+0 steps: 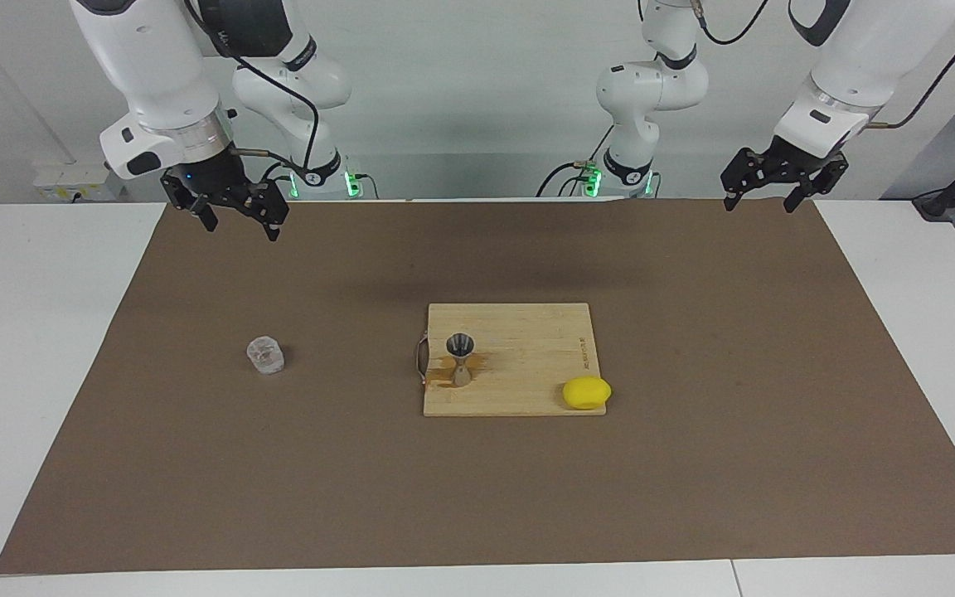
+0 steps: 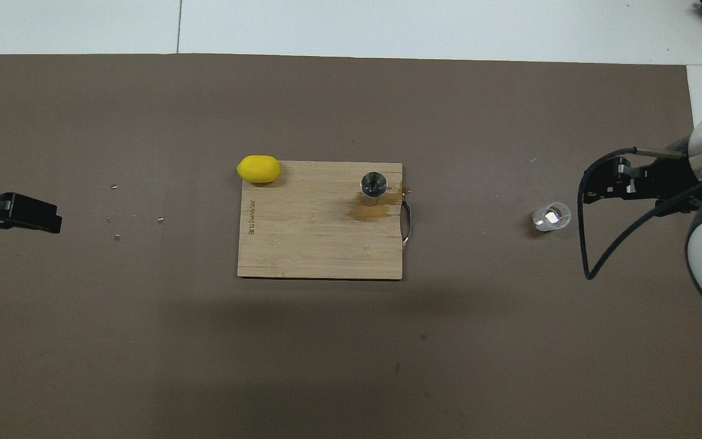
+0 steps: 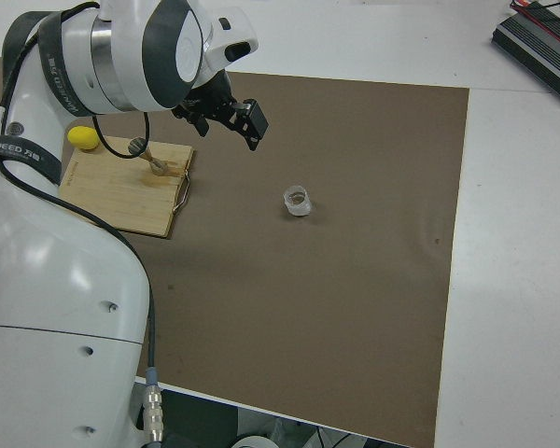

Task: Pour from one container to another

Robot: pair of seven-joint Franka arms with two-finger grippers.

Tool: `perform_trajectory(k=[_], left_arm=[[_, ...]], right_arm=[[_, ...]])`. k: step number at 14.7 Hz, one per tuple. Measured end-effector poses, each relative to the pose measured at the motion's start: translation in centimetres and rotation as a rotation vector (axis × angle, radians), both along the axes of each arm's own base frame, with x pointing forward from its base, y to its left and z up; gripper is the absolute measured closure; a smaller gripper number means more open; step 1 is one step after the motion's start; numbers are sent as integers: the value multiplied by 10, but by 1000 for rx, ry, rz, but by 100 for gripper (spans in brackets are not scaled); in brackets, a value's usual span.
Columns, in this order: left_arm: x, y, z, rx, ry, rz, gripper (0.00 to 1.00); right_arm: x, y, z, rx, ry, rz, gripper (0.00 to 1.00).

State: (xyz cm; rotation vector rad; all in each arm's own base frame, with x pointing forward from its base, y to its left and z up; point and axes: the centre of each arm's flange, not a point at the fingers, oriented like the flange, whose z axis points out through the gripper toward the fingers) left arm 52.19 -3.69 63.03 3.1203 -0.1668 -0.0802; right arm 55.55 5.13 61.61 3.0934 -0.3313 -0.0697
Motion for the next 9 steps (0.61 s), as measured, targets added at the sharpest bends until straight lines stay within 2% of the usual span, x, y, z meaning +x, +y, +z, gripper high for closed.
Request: perform_trajectory(k=[5, 9], left_arm=[[0, 0, 0, 0, 0, 0, 0], [0, 0, 0, 0, 0, 0, 0]], right_arm=[[-9, -14, -12, -1, 39, 22, 0], [-11, -19, -14, 0, 35, 14, 0]])
